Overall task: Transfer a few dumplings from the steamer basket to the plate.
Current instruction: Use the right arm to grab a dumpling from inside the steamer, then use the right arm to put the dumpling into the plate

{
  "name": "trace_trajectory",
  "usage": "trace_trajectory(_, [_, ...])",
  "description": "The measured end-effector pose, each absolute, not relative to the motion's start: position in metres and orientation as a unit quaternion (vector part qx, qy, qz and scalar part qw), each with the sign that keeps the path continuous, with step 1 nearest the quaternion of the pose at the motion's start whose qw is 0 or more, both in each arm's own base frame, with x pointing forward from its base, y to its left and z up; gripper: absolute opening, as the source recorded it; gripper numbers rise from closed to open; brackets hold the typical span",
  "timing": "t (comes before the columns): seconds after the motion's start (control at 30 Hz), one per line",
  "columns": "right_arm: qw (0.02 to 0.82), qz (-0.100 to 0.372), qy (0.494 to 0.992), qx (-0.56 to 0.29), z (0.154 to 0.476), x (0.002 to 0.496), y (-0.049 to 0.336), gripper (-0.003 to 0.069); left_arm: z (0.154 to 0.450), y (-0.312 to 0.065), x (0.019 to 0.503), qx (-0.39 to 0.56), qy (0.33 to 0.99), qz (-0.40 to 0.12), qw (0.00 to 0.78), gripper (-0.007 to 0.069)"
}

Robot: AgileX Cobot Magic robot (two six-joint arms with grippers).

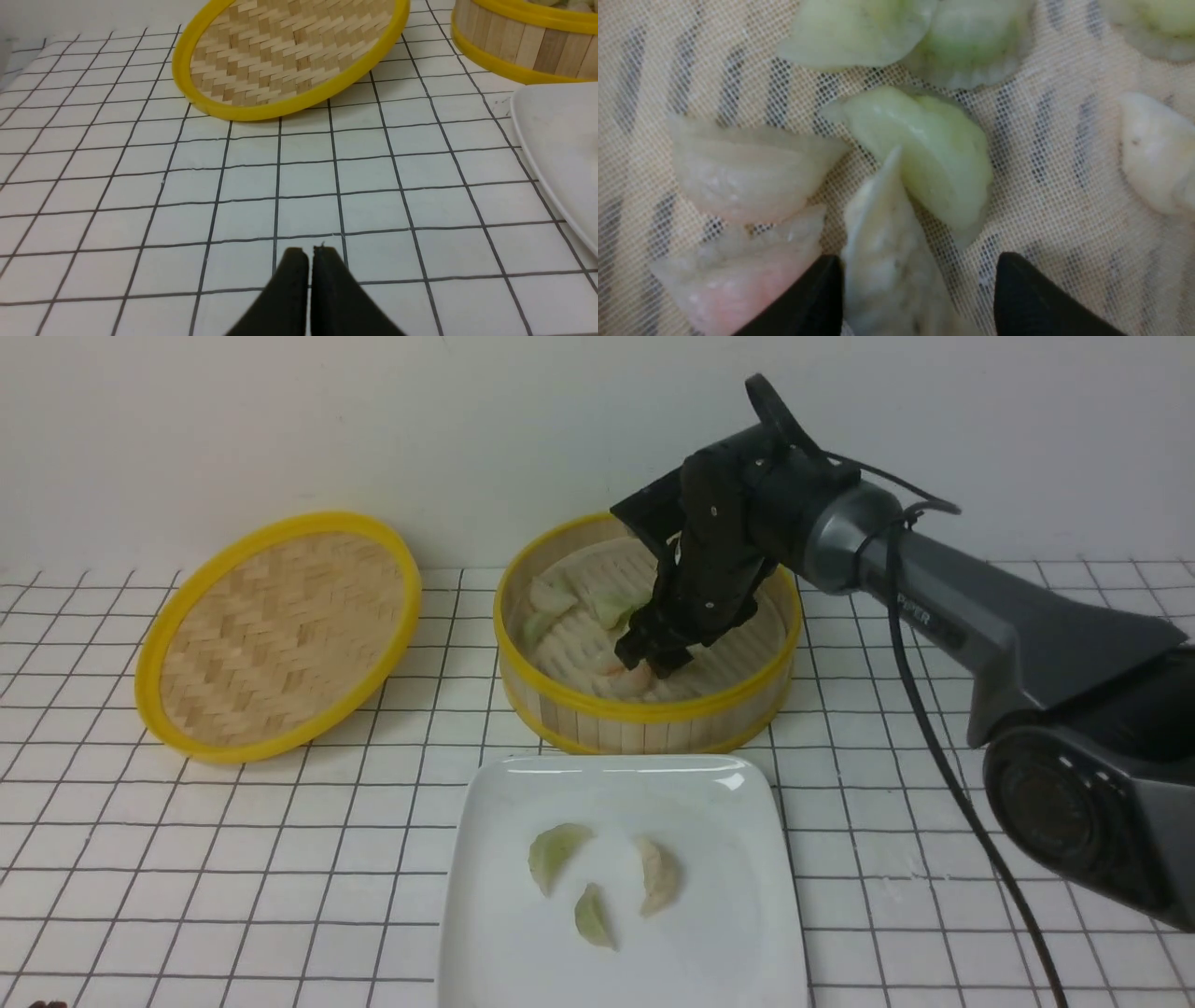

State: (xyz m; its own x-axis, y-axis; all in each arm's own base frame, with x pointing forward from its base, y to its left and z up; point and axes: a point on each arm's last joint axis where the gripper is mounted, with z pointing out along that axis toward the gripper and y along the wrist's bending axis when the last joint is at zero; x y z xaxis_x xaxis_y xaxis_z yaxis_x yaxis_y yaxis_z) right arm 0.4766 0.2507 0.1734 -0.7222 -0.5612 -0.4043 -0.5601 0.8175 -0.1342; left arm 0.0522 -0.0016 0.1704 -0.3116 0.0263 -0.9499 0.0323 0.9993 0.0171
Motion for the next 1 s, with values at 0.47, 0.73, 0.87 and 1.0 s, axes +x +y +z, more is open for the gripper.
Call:
trace_trajectory(0.47, [0.221, 0.044, 0.931, -0.287, 0.212, 0.472, 0.256, 0.0217, 0.170, -0.002, 0.052, 0.018, 0.810, -0.003, 0.586, -0.0006])
trace_trajectory(0.73, [0.200, 0.106, 0.938, -0.264, 0.289, 0.404, 0.231, 0.0217, 0.170, -0.002, 0.052, 0.018, 0.810, -0.003, 0.586, -0.0006])
trace_trajectory(0.87, [0.114, 0.148, 0.949, -0.255, 0.265, 0.367, 0.223, 0.0216, 0.170, -0.002, 0.052, 0.018, 0.810, -0.003, 0.586, -0.0006])
trace_trajectory(1.0, [0.040, 0.147, 0.955, -0.254, 0.220, 0.349, 0.221, 0.0216, 0.170, -0.002, 0.052, 0.018, 0.810, -0.003, 0.586, -0.0006])
